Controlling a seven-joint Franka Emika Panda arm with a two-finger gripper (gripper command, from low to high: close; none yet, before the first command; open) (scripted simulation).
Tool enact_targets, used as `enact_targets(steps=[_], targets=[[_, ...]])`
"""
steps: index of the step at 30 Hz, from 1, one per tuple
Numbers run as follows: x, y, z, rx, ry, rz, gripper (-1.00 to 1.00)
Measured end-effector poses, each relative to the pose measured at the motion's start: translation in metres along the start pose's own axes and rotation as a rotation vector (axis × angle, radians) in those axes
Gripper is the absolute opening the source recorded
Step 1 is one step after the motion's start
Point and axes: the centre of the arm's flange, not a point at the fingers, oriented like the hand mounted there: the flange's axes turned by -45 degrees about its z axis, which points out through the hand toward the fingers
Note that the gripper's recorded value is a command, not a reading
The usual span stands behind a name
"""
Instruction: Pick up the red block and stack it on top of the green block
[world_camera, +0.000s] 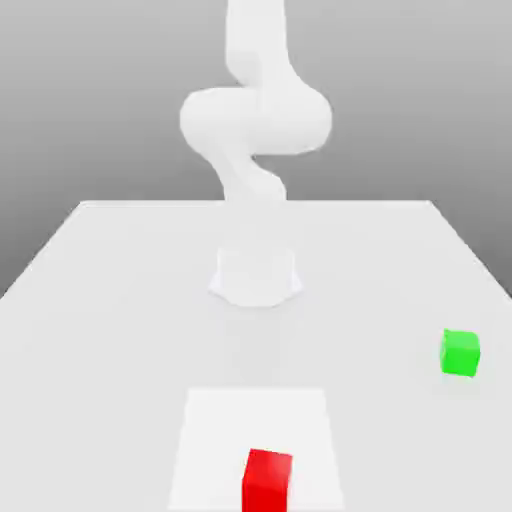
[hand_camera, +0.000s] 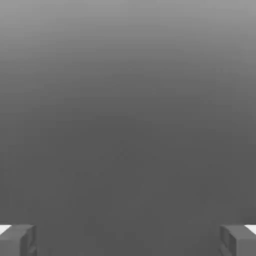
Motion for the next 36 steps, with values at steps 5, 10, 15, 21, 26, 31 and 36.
enact_targets(steps=[5,10,15,21,26,31,36], targets=[[-0.011,-0.004,0.100,-0.026,-0.145,0.027,0.00],[-0.040,-0.005,0.193,-0.045,-0.286,0.054,0.00],[-0.086,-0.005,0.277,-0.058,-0.426,0.083,0.00],[-0.161,-0.007,0.364,-0.067,-0.594,0.120,0.00],[-0.230,-0.009,0.420,-0.068,-0.714,0.150,0.00],[-0.268,-0.009,0.460,-0.068,-0.726,0.153,-1.00],[-0.272,-0.009,0.465,-0.068,-0.725,0.153,-1.00]])
